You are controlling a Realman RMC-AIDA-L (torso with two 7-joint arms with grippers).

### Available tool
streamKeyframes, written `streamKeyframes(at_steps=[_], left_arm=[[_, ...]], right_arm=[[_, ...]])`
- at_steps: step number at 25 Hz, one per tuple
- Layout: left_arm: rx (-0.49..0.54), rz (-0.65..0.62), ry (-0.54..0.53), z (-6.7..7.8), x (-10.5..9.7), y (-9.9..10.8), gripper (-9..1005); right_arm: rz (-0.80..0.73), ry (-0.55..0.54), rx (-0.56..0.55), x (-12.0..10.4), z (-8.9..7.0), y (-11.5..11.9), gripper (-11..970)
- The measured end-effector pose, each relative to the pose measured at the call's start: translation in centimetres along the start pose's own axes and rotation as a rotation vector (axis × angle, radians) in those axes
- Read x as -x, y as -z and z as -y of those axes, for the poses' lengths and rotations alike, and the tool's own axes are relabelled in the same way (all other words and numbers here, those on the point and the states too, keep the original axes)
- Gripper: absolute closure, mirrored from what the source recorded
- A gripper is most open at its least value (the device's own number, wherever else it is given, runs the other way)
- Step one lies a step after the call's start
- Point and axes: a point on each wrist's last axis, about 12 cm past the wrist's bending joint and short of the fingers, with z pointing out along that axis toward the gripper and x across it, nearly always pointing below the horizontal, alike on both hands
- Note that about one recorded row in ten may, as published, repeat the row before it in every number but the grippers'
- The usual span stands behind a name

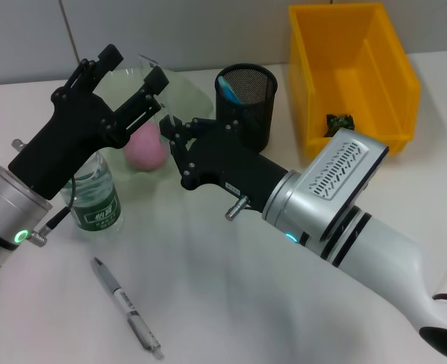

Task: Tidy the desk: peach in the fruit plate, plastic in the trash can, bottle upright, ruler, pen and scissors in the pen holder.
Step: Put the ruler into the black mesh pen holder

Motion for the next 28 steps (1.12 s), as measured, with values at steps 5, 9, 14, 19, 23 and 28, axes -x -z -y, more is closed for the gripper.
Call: streamKeyframes(at_steps=[5, 9, 14, 19, 23, 28], left_arm=[[-0.023, -0.007, 0.024, -0.1, 0.2, 0.2, 145], [-0.050, -0.011, 0.045, -0.4, 0.6, 0.6, 145], [-0.143, 0.021, 0.043, -0.3, 2.1, 2.0, 145], [-0.192, 0.007, 0.067, -0.8, 3.4, 3.0, 144], [-0.197, -0.013, 0.076, -1.1, 3.9, 3.7, 144], [-0.223, -0.074, 0.086, -1.2, 4.4, 4.5, 145]], right_arm=[[0.014, 0.010, -0.034, 0.0, 0.3, 0.3, 955], [0.026, 0.004, -0.065, 0.0, 0.6, 0.7, 955], [0.036, -0.004, -0.102, 0.0, 1.1, 1.1, 955], [0.052, -0.002, -0.127, 0.0, 1.6, 1.7, 955], [0.058, 0.004, -0.147, -0.1, 2.1, 2.1, 956], [0.088, -0.001, -0.188, 0.0, 2.8, 2.9, 956]])
